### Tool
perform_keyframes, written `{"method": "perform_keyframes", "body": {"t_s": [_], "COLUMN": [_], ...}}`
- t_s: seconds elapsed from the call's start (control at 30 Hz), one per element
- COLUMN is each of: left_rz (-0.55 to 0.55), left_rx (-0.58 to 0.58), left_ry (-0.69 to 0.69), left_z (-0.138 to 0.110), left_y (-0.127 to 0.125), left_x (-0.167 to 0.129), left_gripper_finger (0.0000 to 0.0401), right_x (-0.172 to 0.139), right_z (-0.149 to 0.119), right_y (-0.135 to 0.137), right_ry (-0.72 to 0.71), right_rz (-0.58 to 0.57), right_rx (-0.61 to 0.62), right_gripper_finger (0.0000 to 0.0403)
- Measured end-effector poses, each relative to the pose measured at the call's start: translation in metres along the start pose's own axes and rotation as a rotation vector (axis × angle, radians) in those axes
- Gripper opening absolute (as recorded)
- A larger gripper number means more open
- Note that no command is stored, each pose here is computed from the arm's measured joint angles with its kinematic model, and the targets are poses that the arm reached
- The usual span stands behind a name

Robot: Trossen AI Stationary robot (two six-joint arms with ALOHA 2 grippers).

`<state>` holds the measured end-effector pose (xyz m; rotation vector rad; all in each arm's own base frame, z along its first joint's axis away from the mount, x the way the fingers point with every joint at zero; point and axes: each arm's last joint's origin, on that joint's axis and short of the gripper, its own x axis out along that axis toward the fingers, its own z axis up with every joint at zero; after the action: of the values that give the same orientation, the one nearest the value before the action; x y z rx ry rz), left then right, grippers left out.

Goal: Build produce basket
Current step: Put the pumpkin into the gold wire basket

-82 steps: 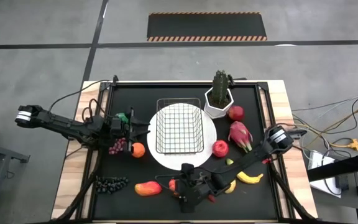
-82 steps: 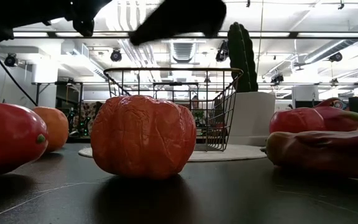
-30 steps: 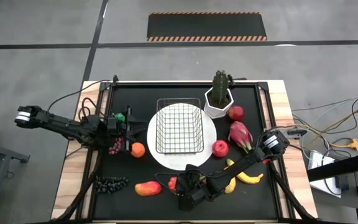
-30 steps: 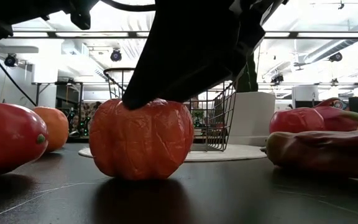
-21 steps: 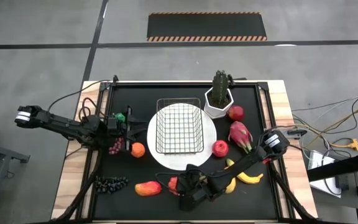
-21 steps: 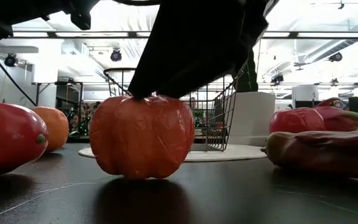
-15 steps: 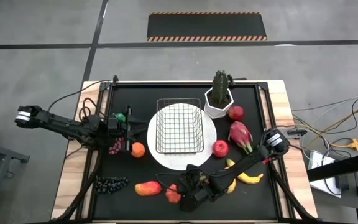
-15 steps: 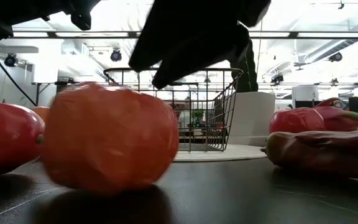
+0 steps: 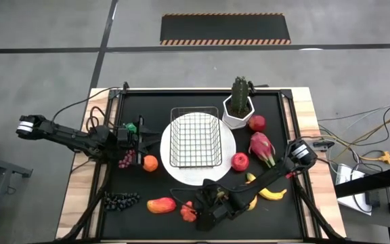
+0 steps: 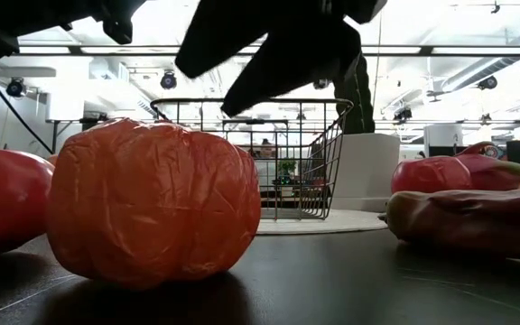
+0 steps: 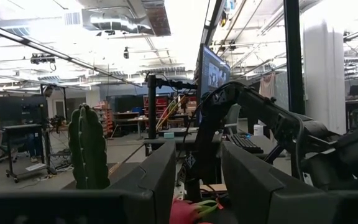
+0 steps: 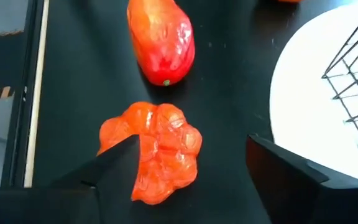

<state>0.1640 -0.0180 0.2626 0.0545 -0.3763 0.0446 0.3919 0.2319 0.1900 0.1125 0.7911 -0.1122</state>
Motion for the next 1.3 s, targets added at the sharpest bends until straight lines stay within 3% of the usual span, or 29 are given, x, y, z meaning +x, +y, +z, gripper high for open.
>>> {"method": "perform_keyframes", "body": {"t_s": [0.17, 0.33, 0.67, 0.9, 1.17, 1.3], "left_rz": [0.0, 0.0, 0.0, 0.0, 0.0, 0.0], "left_rx": [-0.001, 0.0, -0.001, 0.0, 0.0, -0.001], "left_ry": [0.0, 0.0, -0.003, 0.001, 0.001, -0.004], "left_z": [0.0, 0.0, 0.0, 0.0, 0.0, 0.0], "left_y": [0.0, 0.0, 0.0, 0.0, 0.0, 0.0], "left_x": [0.0, 0.0, 0.0, 0.0, 0.0, 0.0], "left_gripper_finger": [0.0112, 0.0112, 0.0112, 0.0112, 0.0112, 0.0112], "right_x": [0.0, 0.003, 0.004, 0.029, 0.039, 0.04], "right_z": [0.005, 0.0, -0.011, -0.028, -0.033, -0.032], "right_y": [0.004, 0.011, 0.024, 0.027, 0.026, 0.023], "right_ry": [-0.033, -0.045, -0.108, -0.085, -0.081, -0.075], "right_rz": [0.061, 0.069, 0.017, -0.008, -0.031, -0.031], "right_rx": [0.027, 0.02, -0.066, -0.12, -0.119, -0.116], "right_gripper_finger": [0.033, 0.0345, 0.0334, 0.0333, 0.0326, 0.0304]}}
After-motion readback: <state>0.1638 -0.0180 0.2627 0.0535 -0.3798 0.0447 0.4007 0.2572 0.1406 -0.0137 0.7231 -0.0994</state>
